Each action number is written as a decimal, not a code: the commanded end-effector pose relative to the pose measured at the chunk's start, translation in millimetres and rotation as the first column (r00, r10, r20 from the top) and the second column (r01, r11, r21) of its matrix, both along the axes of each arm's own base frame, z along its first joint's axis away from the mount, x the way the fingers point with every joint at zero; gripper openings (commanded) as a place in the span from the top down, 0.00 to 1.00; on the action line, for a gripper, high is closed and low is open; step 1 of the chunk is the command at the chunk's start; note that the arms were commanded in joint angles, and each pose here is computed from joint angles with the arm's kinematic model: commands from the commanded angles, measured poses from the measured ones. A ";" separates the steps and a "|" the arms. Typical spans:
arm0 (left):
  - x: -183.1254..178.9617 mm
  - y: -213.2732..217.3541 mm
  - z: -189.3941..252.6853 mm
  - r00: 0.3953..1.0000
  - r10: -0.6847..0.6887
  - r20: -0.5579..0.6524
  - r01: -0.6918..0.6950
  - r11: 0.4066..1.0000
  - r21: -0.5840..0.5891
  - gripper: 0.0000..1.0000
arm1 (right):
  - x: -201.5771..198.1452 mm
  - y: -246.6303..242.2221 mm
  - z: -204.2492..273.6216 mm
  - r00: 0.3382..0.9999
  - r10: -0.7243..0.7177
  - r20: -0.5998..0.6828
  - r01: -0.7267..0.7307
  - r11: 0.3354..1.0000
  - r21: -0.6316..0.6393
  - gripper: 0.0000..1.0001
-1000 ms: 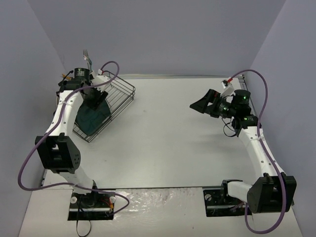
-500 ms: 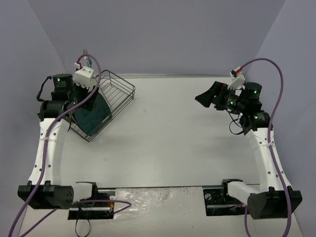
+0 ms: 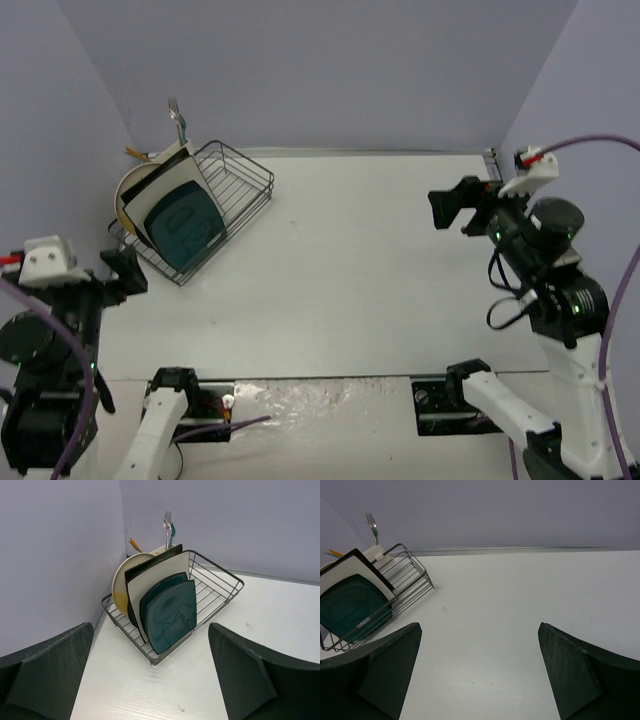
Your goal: Load the plates into the dish rack
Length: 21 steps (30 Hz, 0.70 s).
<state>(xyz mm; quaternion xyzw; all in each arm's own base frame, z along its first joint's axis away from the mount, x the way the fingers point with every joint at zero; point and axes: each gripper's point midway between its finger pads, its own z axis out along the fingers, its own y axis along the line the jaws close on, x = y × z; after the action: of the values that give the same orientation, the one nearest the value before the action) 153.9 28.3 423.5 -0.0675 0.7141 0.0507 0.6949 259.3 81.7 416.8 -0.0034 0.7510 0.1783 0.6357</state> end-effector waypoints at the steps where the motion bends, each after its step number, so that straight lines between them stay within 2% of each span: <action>1: -16.9 0.4 -28.6 0.998 0.022 -0.062 -0.027 0.997 -0.071 0.03 | -32.2 -39.4 32.9 0.973 -0.173 0.154 0.179 0.984 -0.024 0.00; 10: -55.4 1.2 -56.4 0.996 0.020 -0.088 -0.025 0.998 -0.058 0.03 | -60.3 -51.9 8.7 0.965 -0.192 0.179 0.200 0.979 -0.029 0.00; 17: -60.7 0.6 -84.2 0.985 0.019 -0.172 -0.030 0.998 -0.064 0.03 | -65.9 -54.9 -0.8 0.965 -0.195 0.176 0.204 0.978 -0.039 0.00; 21: -58.5 -0.7 -89.5 0.984 0.012 -0.177 -0.024 0.997 -0.068 0.03 | -66.2 -54.5 -3.9 0.966 -0.194 0.171 0.203 0.979 -0.035 0.00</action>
<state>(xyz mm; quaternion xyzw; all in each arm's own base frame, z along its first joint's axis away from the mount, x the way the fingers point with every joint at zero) 88.4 28.7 333.5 -0.0879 0.7734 0.0440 0.6262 189.6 29.8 399.1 0.0321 0.7171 0.0953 0.6896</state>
